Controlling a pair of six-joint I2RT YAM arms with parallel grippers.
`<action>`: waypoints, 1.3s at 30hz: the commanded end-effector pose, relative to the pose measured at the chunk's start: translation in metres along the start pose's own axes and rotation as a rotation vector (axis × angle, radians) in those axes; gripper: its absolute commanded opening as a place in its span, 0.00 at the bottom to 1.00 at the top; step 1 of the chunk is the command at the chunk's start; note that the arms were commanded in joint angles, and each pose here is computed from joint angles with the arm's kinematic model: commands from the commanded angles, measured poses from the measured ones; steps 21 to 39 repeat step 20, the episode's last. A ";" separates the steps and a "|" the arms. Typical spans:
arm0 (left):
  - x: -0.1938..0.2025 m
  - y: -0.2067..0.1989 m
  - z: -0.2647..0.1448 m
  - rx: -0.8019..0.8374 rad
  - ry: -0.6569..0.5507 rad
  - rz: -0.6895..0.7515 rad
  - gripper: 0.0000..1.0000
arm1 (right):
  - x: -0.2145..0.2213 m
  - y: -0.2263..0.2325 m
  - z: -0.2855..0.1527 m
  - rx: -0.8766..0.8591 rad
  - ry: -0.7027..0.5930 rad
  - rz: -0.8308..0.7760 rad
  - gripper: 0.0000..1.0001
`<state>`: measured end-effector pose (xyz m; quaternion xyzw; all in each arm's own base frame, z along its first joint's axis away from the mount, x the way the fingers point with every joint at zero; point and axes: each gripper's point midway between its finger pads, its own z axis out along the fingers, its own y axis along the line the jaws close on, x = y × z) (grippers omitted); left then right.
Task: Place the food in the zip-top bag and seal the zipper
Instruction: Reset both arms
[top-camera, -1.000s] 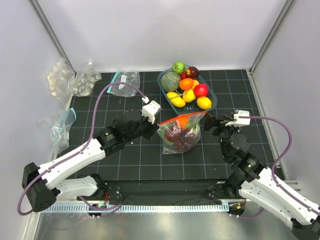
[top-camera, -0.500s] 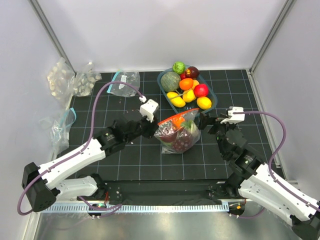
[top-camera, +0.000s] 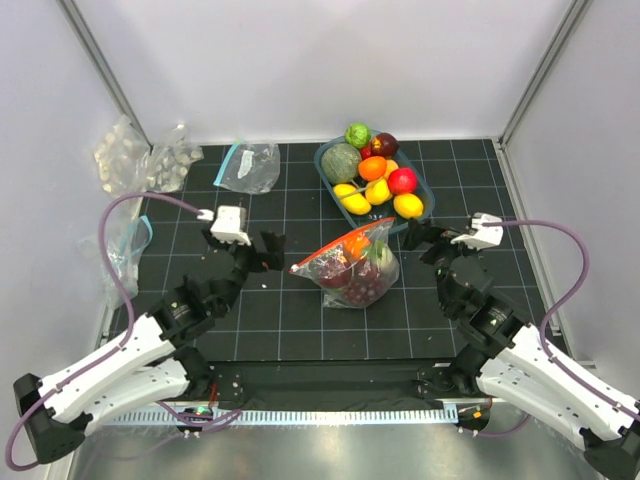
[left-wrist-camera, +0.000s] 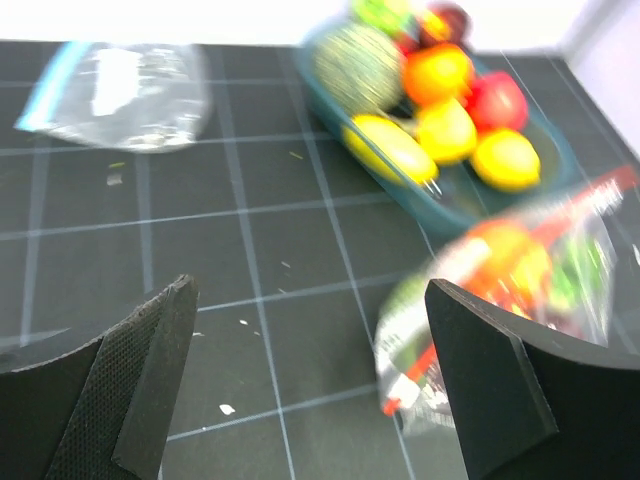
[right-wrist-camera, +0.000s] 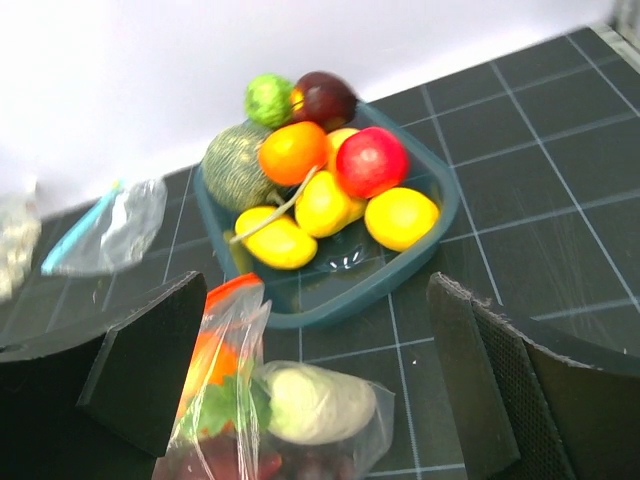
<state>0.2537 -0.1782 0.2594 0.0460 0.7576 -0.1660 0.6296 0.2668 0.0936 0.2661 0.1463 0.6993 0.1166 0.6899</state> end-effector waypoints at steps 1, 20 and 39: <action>-0.028 0.038 -0.005 -0.219 -0.148 -0.163 1.00 | -0.033 -0.020 0.000 0.171 -0.120 0.201 1.00; -0.017 0.018 0.005 -0.128 -0.092 -0.109 1.00 | -0.023 -0.034 0.007 0.307 -0.114 0.183 1.00; -0.017 0.018 0.005 -0.128 -0.092 -0.109 1.00 | -0.023 -0.034 0.007 0.307 -0.114 0.183 1.00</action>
